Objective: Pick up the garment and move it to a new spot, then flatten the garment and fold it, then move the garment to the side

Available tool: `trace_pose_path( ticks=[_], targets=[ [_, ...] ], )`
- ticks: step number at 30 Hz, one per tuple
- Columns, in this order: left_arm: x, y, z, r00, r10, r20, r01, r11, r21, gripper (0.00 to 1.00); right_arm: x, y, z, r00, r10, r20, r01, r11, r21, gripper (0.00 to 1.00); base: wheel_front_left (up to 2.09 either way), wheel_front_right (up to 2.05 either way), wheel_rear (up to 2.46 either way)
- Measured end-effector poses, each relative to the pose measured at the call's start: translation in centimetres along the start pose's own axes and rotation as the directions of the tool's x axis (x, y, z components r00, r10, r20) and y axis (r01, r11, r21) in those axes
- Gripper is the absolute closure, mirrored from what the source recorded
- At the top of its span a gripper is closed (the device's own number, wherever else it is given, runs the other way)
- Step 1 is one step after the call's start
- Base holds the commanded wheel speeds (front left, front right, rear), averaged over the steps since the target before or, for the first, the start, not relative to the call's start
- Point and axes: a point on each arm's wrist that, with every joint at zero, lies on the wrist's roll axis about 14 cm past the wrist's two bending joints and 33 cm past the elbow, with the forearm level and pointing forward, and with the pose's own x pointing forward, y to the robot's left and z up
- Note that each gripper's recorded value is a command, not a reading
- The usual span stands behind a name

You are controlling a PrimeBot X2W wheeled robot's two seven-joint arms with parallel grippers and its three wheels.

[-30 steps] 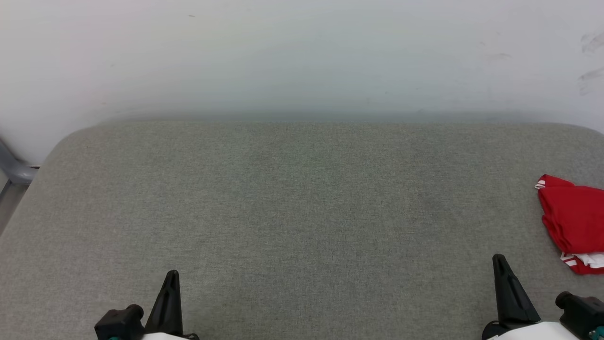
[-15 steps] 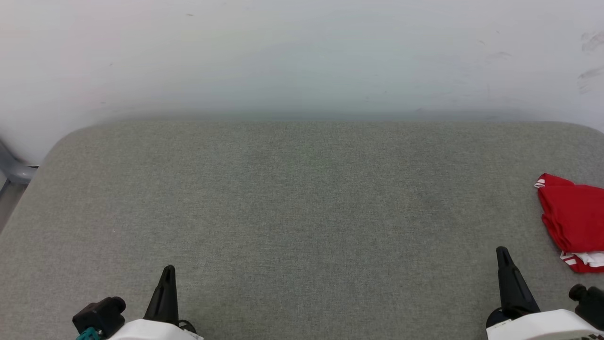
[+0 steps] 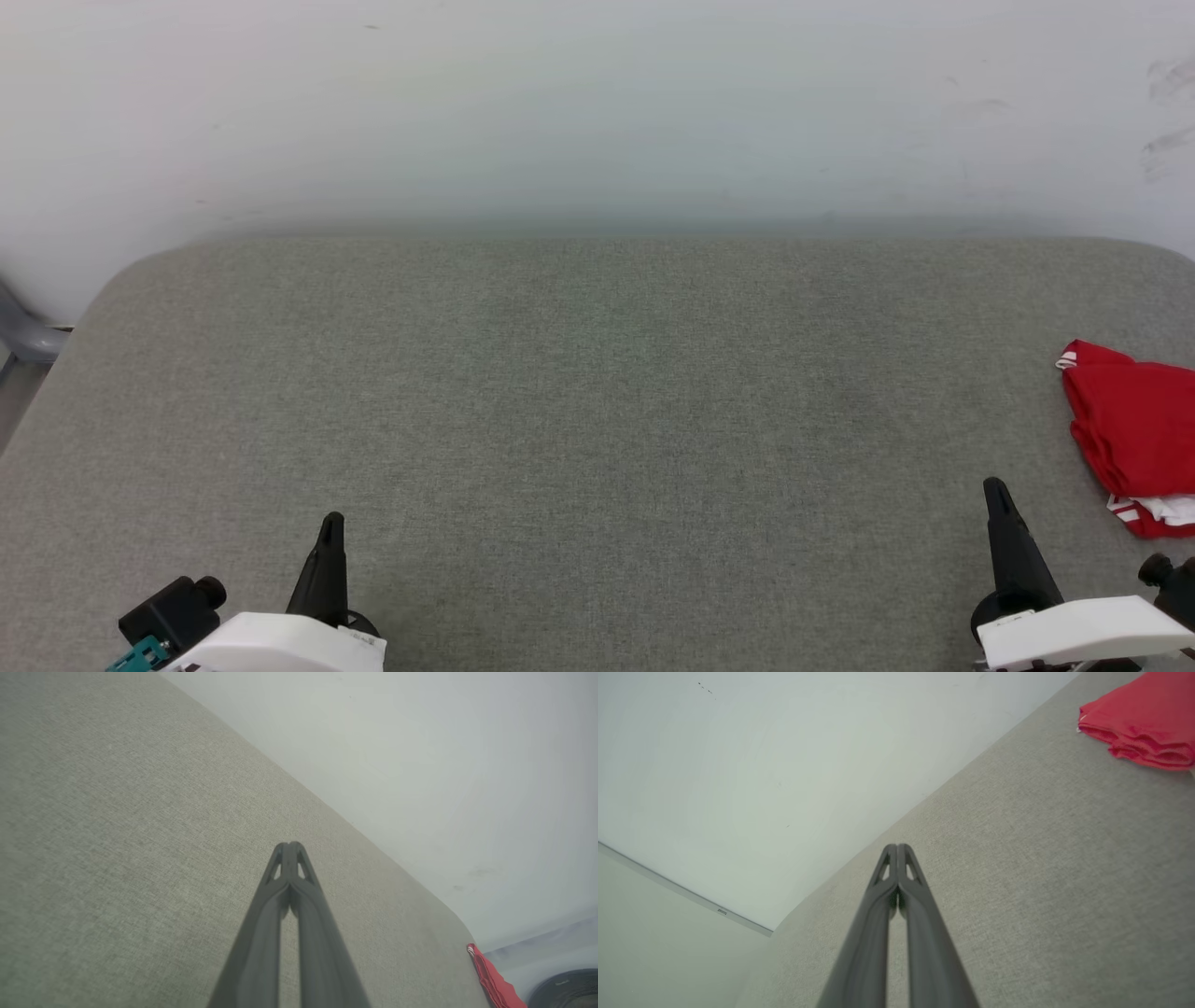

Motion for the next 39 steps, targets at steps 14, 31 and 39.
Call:
trace_pose_path(
  ticks=[14,31,39],
  targets=[
    [0.8,-0.2,0.1,1.0,-0.007,-0.016,0.004,0.981,-0.193,1.0,0.7,0.0,0.3,1.0,-0.009,-0.006,0.01,0.985,0.172,1.0,0.0,0.0,0.0],
    [1.6,-0.5,0.2,0.999,-0.024,-0.03,0.01,0.923,-0.386,1.0,1.2,-0.1,0.4,1.0,-0.015,-0.017,0.02,0.938,0.347,1.0,0.0,0.0,0.0],
    [1.9,-0.7,0.3,0.999,-0.034,-0.031,0.016,0.887,-0.462,1.0,1.5,-0.1,0.5,1.0,-0.012,-0.018,0.018,0.908,0.418,1.0,0.0,0.0,0.0]
  ],
)
